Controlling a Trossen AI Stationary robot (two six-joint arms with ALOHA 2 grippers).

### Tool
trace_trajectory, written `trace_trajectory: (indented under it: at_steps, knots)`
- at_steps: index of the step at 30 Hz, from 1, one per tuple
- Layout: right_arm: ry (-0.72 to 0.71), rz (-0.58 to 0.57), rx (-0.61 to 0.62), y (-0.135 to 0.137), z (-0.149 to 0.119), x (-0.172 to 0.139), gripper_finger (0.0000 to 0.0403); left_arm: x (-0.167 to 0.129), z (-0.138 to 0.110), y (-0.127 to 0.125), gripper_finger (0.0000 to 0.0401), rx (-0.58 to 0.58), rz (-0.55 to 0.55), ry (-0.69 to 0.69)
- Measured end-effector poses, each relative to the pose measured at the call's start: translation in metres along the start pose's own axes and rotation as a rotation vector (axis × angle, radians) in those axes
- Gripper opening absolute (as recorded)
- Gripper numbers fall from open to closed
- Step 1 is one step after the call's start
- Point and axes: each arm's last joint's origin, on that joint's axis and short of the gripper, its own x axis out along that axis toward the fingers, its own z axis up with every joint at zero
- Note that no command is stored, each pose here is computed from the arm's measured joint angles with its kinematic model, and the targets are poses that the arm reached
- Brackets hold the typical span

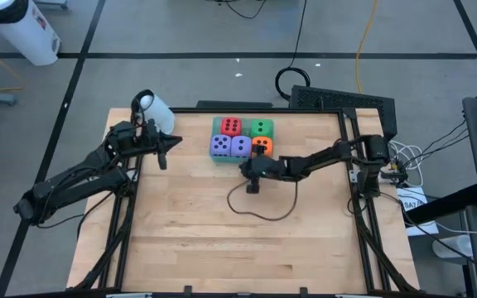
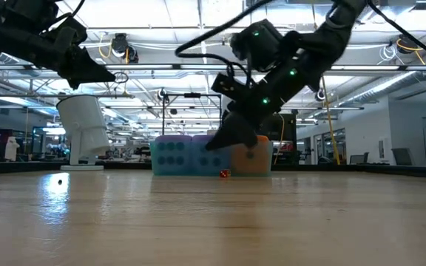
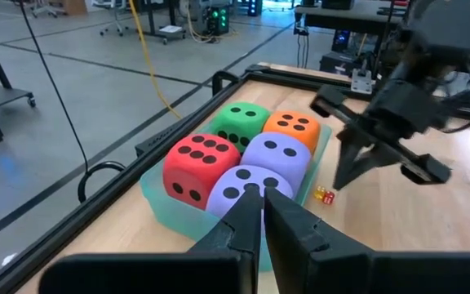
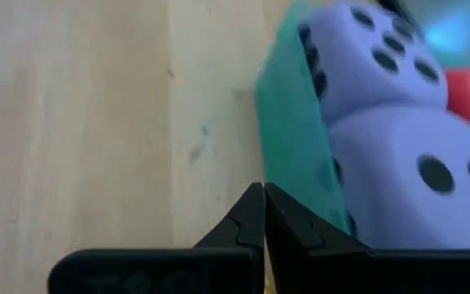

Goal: Pick & Place Dice
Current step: Put the small red die into the blue bin

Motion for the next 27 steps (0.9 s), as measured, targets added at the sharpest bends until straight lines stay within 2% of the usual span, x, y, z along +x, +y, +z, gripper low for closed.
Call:
trace_trajectory:
  at_steps: [3,9,16,20,24,27]
  knots:
    - [0.064,0.021,0.04,-0.008,0.003,0.002,0.0,0.0,0.0,0.0,0.0026,0.001,0.003,0.0]
    - [0.086,0.032,0.062,-0.017,-0.001,0.005,0.0,0.0,0.0,0.0,0.0026,0.015,0.021,0.001]
    - [0.125,0.063,0.055,-0.012,-0.011,0.012,0.0,0.0,0.0,0.0,0.0026,0.021,0.021,0.001]
    - [0.132,0.055,0.068,-0.011,-0.013,0.015,0.0,0.0,0.001,0.0,0.0026,0.022,0.021,-0.004]
    - [0.168,-0.042,0.081,-0.013,-0.016,0.016,0.0,0.0,0.001,0.0,0.0026,0.022,0.021,-0.005]
    - [0.166,-0.019,0.084,-0.012,-0.016,0.016,0.0,0.0,0.001,0.0,0.0026,0.022,0.022,-0.005]
